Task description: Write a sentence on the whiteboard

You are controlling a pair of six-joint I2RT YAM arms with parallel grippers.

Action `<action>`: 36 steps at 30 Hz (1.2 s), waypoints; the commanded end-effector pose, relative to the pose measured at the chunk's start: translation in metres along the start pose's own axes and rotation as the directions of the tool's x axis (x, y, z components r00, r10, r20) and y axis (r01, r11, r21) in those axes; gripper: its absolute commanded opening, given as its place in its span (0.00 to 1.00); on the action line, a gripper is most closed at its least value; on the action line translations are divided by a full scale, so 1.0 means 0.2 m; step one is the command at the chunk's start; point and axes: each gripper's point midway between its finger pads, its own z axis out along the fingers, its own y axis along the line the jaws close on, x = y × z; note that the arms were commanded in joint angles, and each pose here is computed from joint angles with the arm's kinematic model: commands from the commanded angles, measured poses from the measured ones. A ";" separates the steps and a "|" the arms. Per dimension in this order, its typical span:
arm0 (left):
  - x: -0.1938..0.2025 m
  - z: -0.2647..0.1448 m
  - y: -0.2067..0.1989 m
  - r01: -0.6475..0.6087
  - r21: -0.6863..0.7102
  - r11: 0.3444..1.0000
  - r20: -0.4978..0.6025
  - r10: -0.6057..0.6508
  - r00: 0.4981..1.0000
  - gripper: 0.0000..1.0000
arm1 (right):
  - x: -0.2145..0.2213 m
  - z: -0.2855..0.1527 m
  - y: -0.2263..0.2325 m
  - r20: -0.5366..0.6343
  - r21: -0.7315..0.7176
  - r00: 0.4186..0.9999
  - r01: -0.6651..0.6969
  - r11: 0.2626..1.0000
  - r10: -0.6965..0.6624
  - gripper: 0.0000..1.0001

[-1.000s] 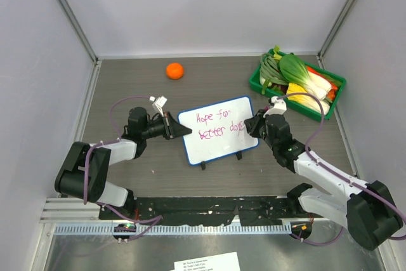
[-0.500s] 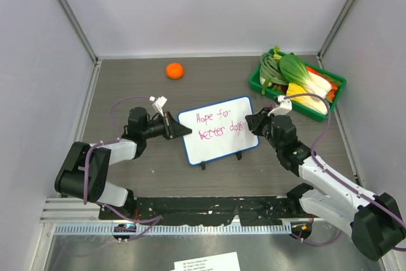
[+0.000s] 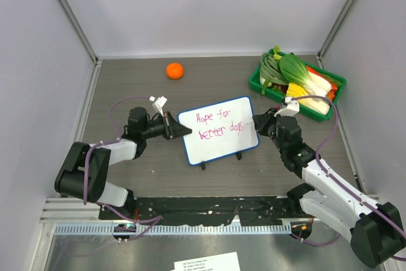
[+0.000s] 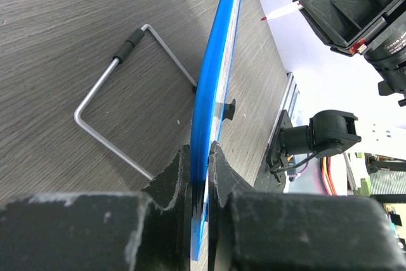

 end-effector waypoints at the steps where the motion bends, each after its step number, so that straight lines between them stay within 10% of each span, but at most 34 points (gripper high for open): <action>1: 0.14 -0.03 0.25 0.006 -0.213 0.977 -0.039 -0.015 0.999 0.00 | -0.02 0.01 -0.01 0.023 0.007 1.000 0.001 1.000 -0.001 0.01; 36: 0.13 -0.03 0.25 0.005 -0.219 0.976 -0.034 -0.013 0.999 0.00 | -0.08 -0.03 0.03 0.055 -0.024 0.998 -0.018 1.000 0.020 0.01</action>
